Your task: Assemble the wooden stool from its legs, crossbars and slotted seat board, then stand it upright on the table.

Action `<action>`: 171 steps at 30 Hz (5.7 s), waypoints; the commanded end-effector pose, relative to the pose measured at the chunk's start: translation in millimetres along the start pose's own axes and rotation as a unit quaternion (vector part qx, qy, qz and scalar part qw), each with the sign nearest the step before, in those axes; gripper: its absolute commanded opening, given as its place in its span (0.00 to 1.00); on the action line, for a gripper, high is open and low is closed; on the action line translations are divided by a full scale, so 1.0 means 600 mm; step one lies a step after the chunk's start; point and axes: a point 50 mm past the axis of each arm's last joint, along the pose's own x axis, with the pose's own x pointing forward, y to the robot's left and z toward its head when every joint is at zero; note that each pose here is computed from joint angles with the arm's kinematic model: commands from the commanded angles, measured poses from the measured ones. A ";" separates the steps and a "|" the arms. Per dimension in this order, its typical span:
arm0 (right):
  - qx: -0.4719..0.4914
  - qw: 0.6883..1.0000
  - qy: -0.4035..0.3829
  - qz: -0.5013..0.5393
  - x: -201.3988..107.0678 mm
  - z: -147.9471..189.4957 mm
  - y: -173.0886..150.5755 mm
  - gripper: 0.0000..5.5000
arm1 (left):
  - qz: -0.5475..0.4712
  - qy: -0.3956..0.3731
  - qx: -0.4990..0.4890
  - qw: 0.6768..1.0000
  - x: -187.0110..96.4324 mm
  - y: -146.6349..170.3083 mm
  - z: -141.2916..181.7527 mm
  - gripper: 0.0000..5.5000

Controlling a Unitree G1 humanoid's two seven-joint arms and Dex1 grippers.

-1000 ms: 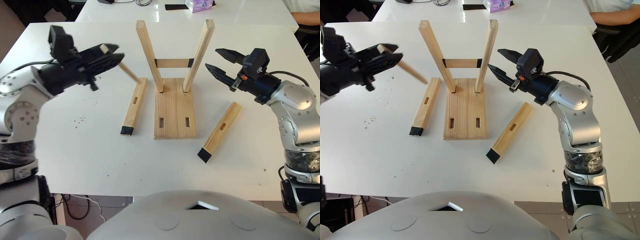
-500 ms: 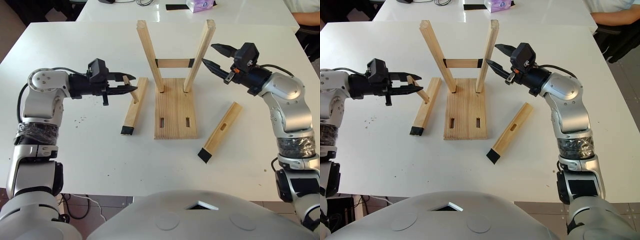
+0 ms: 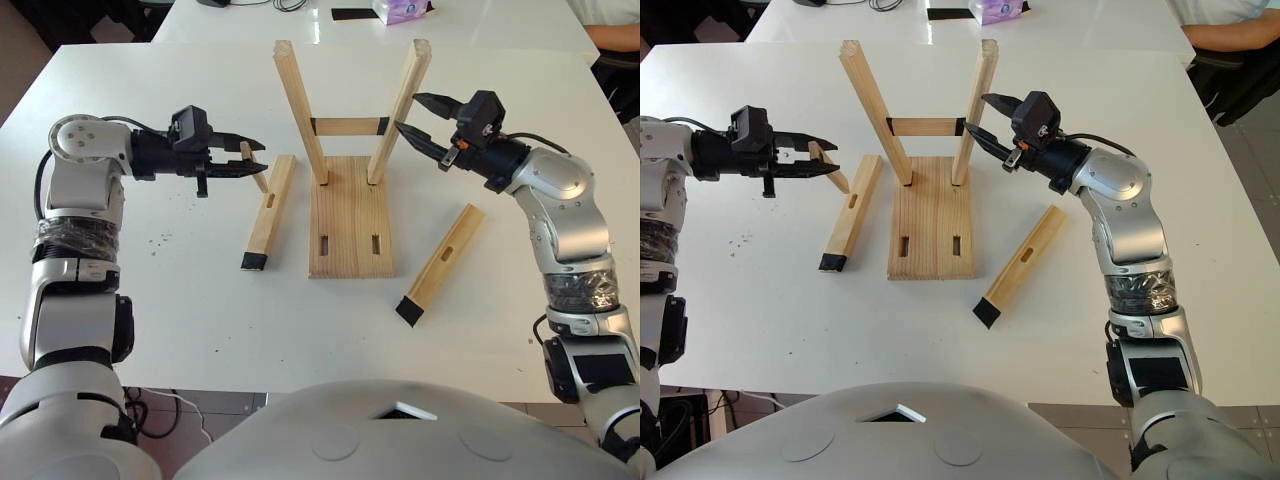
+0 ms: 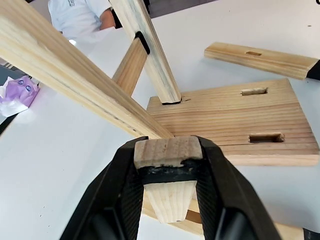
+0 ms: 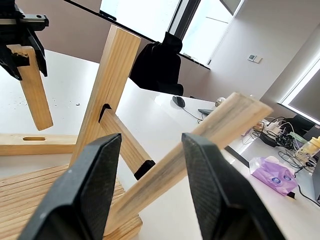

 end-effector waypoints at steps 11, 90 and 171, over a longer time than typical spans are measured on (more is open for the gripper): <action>0.006 1.000 0.010 0.002 -0.006 -0.009 0.003 0.40 | -0.012 -0.003 -0.017 1.000 0.013 -0.013 -0.025 0.24; 0.052 0.988 -0.008 -0.145 -0.009 -0.017 0.009 0.40 | 0.096 -0.026 -0.191 0.977 -0.011 -0.024 -0.073 0.44; 0.109 0.979 0.017 -0.174 -0.024 -0.038 0.050 0.40 | 0.682 -0.124 -0.415 0.589 0.050 -0.149 0.054 0.44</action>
